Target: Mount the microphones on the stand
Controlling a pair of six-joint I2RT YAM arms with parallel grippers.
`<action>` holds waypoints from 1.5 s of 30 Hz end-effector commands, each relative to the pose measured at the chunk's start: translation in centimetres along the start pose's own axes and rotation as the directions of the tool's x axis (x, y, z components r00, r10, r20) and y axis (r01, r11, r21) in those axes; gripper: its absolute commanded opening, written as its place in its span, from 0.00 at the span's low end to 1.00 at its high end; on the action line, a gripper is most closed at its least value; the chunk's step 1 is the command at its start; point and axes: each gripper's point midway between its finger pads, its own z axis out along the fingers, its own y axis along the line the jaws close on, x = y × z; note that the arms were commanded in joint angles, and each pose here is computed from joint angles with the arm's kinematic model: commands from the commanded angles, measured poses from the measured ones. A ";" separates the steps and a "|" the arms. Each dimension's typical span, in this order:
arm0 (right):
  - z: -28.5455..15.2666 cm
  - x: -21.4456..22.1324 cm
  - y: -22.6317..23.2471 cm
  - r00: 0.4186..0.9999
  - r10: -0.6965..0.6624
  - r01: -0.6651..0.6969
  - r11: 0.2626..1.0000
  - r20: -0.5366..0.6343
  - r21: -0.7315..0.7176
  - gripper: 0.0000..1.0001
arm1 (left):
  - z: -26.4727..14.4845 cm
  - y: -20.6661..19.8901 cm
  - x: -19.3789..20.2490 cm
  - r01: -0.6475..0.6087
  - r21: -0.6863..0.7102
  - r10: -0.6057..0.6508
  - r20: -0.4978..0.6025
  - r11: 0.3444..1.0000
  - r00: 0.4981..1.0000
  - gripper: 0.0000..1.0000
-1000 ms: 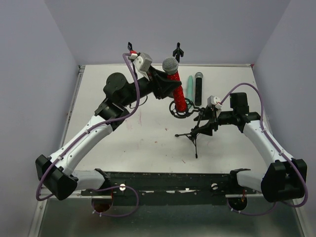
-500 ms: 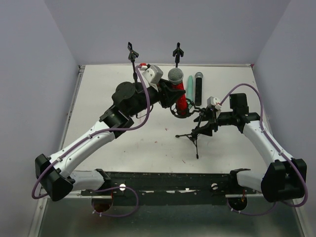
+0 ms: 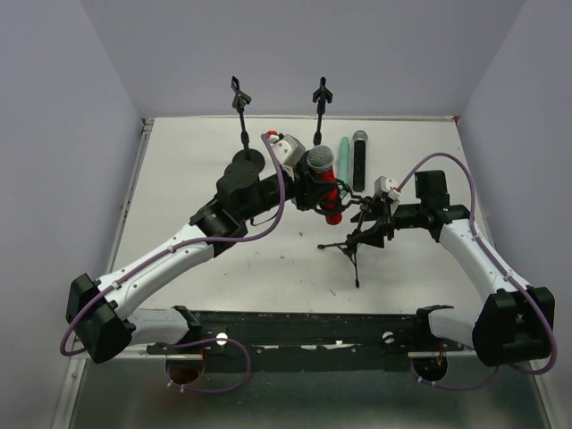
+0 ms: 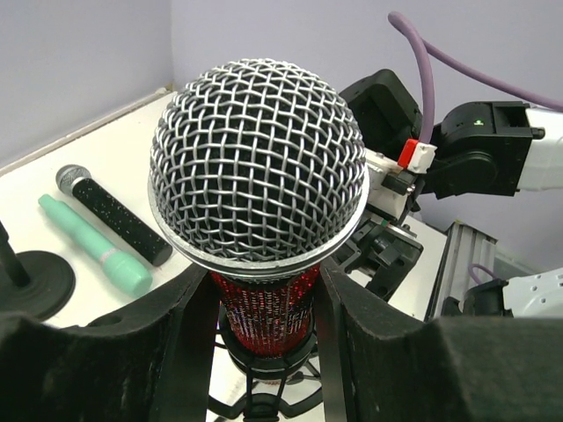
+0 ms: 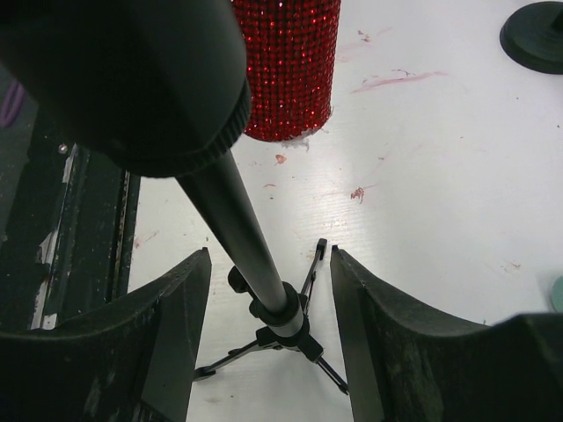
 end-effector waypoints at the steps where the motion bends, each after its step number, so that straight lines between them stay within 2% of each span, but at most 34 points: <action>1: -0.1 0.4 -0.3 1.000 -0.011 0.011 1.000 -0.011 0.020 0.65 | -0.1 -0.1 5.0 0.082 0.015 -0.079 -0.129 0.997 0.988 0.00; 7: -0.2 0.0 -0.3 1.000 -0.006 0.006 1.000 -0.006 0.019 0.67 | -0.2 0.1 6.0 0.083 0.010 -0.081 -0.153 0.996 0.985 0.00; 11: -0.5 -0.8 -0.5 1.000 0.011 -0.011 1.000 -0.002 0.028 0.78 | -0.1 0.3 5.3 0.091 -0.007 -0.091 -0.146 0.996 0.985 0.00; 12: -0.6 -1.2 -0.4 1.000 0.011 -0.011 1.000 -0.001 0.027 0.83 | -0.1 0.3 5.2 0.098 -0.016 -0.099 -0.150 0.995 0.984 0.04; 13: -0.7 -1.5 -0.5 1.000 0.013 -0.013 0.999 0.002 0.031 0.86 | -0.1 0.4 4.9 0.102 -0.026 -0.104 -0.149 0.994 0.983 0.14; 16: -1.1 -2.8 -0.4 1.000 0.003 -0.003 0.999 0.009 0.042 0.89 | -0.3 0.0 4.0 0.110 -0.023 -0.112 -0.146 0.994 0.983 0.42; 19: -1.4 -3.7 -0.1 1.000 -0.001 0.001 0.999 0.010 0.048 0.90 | -0.7 -0.4 2.8 0.106 -0.020 -0.107 -0.125 0.994 0.986 0.63; 21: -1.5 -4.0 0.3 1.000 0.003 -0.003 0.999 0.009 0.046 0.91 | -1.2 -0.5 1.8 0.095 -0.019 -0.096 -0.107 0.995 0.990 0.71; 25: -1.7 -4.8 0.8 1.000 0.012 -0.012 0.999 0.015 0.039 0.92 | -2.4 -0.9 0.2 0.061 -0.011 -0.062 -0.069 0.998 0.996 0.77; 30: -1.8 -5.8 0.7 1.000 0.005 -0.006 0.999 0.030 0.036 0.91 | -5.3 -0.1 -1.9 -0.003 -0.080 0.004 0.004 0.997 1.000 0.88; 33: -1.8 -6.2 0.5 0.999 0.013 -0.014 0.999 0.037 0.035 0.87 | -7.4 0.6 -2.2 -0.056 -0.137 0.060 0.025 0.989 0.998 0.94; 36: -1.9 -6.8 0.4 0.999 0.024 -0.026 0.999 0.041 0.039 0.78 | -10.1 1.8 -1.3 -0.118 -0.212 0.118 -0.012 0.970 0.993 0.98; 39: -2.0 -7.1 0.3 0.998 0.037 -0.039 0.998 0.042 0.045 0.67 | -12.5 3.2 0.6 -0.201 -0.277 0.182 -0.092 0.940 0.979 0.98; 41: -2.0 -7.1 0.3 0.998 0.053 -0.054 0.998 0.043 0.043 0.56 | -14.2 4.1 1.6 -0.251 -0.324 0.217 -0.136 0.912 0.967 0.98; 44: -1.8 -6.8 0.8 0.996 0.077 -0.079 0.997 0.049 0.025 0.28 | -16.1 5.2 2.7 -0.310 -0.371 0.265 -0.167 0.875 0.950 0.98; 45: -1.7 -6.5 1.0 0.995 0.085 -0.086 0.996 0.052 0.015 0.22 | -16.7 5.3 2.6 -0.315 -0.385 0.275 -0.158 0.867 0.948 0.98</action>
